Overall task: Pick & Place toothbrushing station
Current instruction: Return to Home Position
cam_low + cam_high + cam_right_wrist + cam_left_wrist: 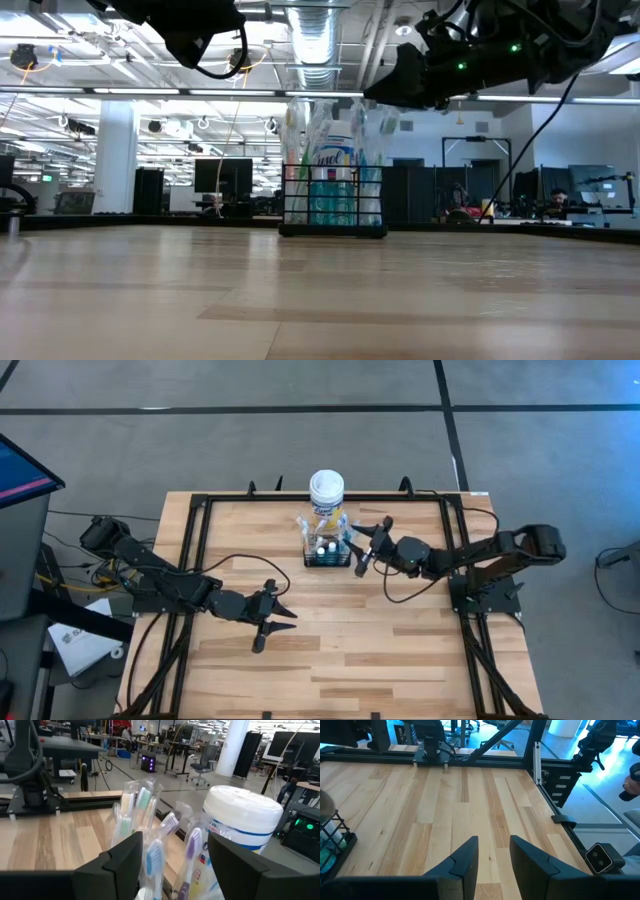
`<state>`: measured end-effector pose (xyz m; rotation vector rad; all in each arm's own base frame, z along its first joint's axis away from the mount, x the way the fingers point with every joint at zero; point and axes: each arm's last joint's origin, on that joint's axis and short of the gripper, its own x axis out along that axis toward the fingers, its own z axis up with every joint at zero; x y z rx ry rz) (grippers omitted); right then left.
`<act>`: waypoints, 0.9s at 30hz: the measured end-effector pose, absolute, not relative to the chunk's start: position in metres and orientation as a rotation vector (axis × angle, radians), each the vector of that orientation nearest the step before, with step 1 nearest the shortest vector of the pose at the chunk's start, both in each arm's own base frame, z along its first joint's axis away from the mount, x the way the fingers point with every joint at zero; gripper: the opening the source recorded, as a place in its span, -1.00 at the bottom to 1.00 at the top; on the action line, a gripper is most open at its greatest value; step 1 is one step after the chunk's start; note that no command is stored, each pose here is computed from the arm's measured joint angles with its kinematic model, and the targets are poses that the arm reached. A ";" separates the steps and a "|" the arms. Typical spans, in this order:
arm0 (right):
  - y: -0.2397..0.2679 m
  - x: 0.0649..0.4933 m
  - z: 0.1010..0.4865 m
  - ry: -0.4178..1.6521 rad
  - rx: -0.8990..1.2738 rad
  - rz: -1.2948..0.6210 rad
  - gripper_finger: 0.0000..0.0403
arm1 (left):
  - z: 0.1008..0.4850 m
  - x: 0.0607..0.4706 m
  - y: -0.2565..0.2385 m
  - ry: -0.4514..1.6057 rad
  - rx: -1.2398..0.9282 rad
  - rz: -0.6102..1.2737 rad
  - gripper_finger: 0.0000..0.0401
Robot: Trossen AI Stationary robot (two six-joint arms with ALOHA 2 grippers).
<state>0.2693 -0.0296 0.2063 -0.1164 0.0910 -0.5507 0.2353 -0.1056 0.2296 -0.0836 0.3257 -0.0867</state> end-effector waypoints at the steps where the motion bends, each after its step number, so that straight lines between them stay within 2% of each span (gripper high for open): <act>1: -0.029 0.269 0.207 0.088 -0.116 -0.550 0.07 | 0.230 0.235 -0.106 0.326 -0.084 -0.087 -0.47; 14: -0.028 0.268 0.209 0.081 -0.115 -0.545 0.13 | 0.230 0.235 -0.106 0.326 -0.082 -0.087 -0.47; 20: -0.024 0.262 0.225 0.019 -0.109 -0.534 0.13 | 0.230 0.235 -0.106 0.326 -0.081 -0.087 -0.47; 24: -0.009 0.257 0.235 -0.022 -0.085 -0.475 0.13 | 0.230 0.235 -0.105 0.317 -0.044 -0.050 -0.47; 27: 0.006 0.253 0.237 -0.001 -0.084 -0.354 0.13 | 0.230 0.232 -0.104 0.304 -0.009 -0.012 -0.47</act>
